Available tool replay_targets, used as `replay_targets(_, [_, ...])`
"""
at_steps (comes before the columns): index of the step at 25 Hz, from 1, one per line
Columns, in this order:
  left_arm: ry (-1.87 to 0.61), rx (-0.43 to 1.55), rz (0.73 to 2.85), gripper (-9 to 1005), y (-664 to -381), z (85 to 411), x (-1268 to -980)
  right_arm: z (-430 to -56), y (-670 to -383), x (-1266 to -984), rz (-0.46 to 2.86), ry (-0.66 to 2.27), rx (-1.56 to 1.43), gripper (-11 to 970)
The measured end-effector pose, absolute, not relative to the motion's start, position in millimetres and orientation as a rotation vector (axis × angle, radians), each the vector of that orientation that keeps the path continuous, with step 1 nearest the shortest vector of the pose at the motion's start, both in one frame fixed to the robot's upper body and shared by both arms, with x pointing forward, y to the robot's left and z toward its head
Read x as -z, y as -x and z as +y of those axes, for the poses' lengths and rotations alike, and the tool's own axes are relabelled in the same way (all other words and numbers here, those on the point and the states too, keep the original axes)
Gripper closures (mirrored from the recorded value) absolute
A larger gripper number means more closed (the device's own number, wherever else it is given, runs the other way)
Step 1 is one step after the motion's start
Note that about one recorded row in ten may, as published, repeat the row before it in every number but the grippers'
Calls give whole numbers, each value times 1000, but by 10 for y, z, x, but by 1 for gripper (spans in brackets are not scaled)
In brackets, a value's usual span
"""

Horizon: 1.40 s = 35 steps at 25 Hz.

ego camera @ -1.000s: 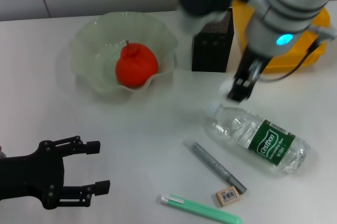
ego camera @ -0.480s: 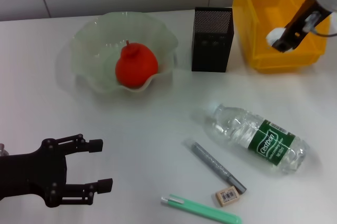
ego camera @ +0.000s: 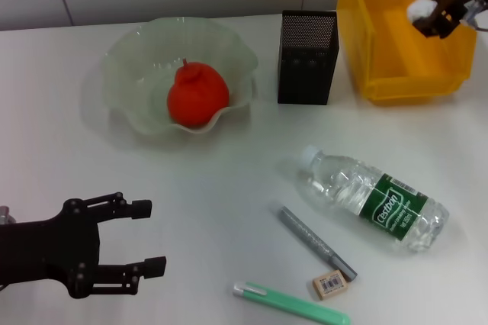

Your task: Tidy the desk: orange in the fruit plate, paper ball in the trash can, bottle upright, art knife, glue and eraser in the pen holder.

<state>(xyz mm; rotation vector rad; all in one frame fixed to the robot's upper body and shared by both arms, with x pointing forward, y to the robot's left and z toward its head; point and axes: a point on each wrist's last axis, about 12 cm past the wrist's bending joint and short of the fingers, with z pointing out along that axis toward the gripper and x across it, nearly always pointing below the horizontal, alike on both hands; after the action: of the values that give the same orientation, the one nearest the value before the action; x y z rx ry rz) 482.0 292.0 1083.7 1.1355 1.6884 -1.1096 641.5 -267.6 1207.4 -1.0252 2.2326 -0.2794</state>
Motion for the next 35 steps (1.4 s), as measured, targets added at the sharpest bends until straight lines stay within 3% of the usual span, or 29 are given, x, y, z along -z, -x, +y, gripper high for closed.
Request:
replay_targets(8, [-1127,1108,1687,137,-4820,2925,-10839,-2648,-6495,-11896,2185,1006,280,481])
replay_targets(14, [-1119,1108,1692,137,-4807,2937,-10832,-2649,-6498,-11884,2182,999,285,260])
replay_targets(26, [-1126,1101,1680,136,-4824,2927,-10842,-2751,-6191,-12192,2338,873,-23,169])
replay_targets(35, [-1140,1105,1668,136,-4853,2901,-10863,-2359,-5955,-12403,2665,1068,-274,169])
